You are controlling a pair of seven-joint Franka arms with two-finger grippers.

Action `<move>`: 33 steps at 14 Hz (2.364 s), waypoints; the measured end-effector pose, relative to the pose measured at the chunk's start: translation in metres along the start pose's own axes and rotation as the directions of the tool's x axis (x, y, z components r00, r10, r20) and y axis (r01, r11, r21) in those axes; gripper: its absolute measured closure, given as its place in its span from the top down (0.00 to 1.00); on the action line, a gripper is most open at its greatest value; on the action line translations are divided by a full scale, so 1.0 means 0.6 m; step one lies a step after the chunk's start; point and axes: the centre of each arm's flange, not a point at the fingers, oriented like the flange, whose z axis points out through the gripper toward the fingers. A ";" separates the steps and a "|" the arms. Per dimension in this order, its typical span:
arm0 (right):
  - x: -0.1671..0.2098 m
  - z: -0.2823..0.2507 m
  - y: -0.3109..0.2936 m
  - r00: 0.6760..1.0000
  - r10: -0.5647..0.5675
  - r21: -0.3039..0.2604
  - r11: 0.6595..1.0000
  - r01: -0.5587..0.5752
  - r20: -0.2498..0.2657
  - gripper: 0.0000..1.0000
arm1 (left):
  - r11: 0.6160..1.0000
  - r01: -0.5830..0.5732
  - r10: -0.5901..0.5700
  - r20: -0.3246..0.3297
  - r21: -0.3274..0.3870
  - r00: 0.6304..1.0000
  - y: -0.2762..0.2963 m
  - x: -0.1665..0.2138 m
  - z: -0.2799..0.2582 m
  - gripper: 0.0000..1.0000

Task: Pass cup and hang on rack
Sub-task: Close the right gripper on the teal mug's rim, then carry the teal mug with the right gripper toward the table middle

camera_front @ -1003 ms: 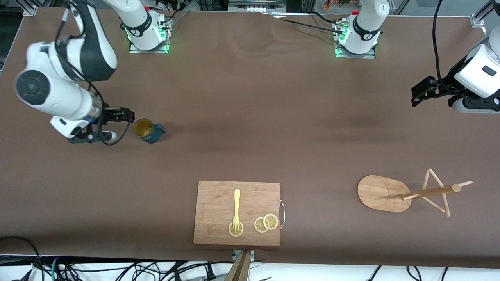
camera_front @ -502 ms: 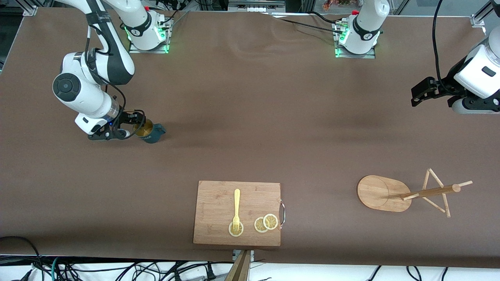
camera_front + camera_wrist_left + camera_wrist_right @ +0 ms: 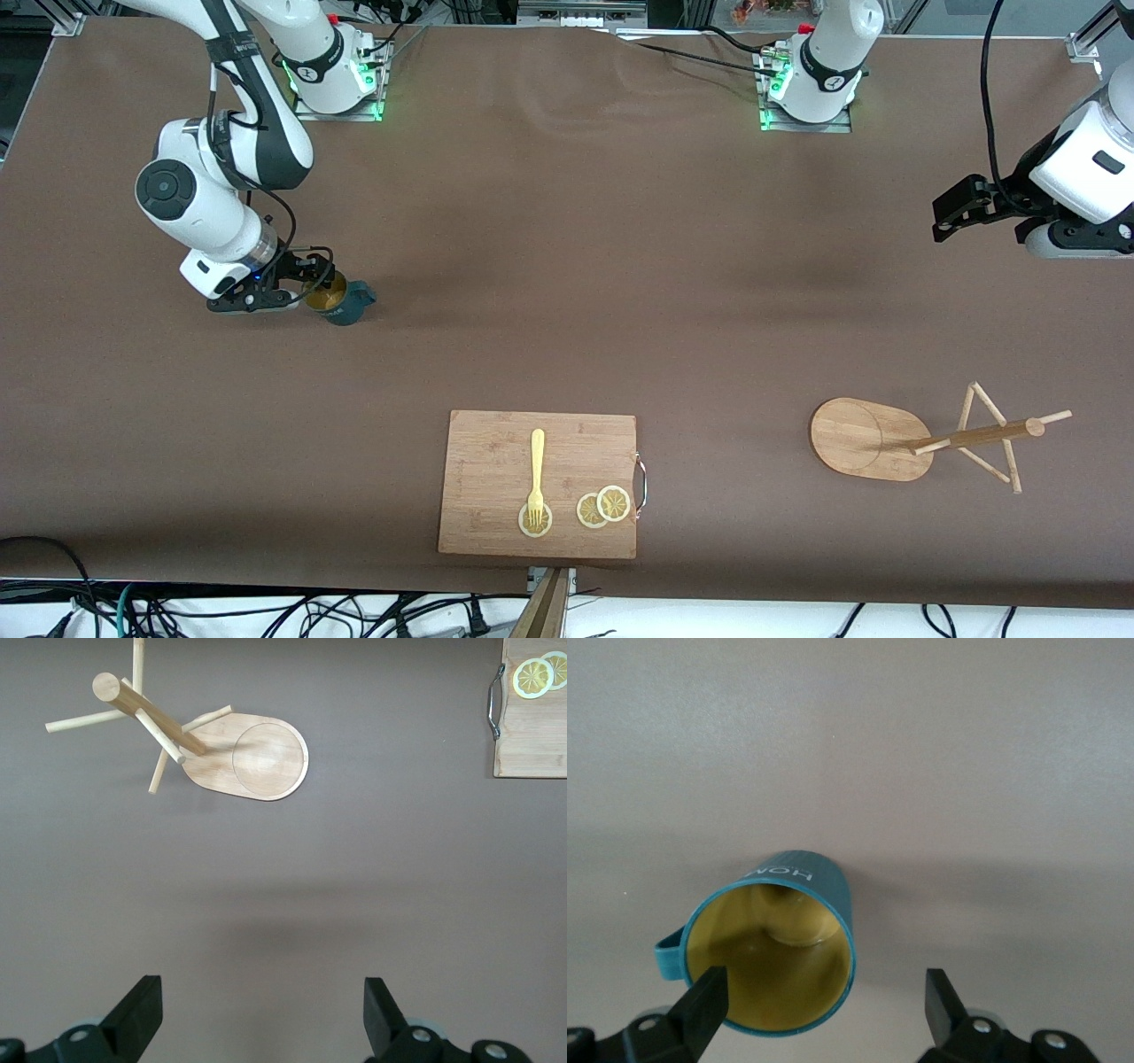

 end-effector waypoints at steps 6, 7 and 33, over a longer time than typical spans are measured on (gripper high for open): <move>-0.002 0.027 0.008 0.999 0.008 0.000 1.000 -0.008 -0.031 0.28 | 1.000 0.000 0.000 0.000 0.000 1.000 0.000 0.000 0.000 1.00; -0.002 0.031 0.008 0.999 0.008 0.000 1.000 -0.008 -0.032 0.16 | 1.000 0.000 0.000 0.000 0.000 1.000 0.000 0.000 0.000 1.00; 0.067 -0.103 -0.764 0.970 0.242 0.087 0.967 -0.239 -0.028 0.04 | 1.000 -0.006 0.006 -0.001 0.000 1.000 0.005 -0.001 -0.001 1.00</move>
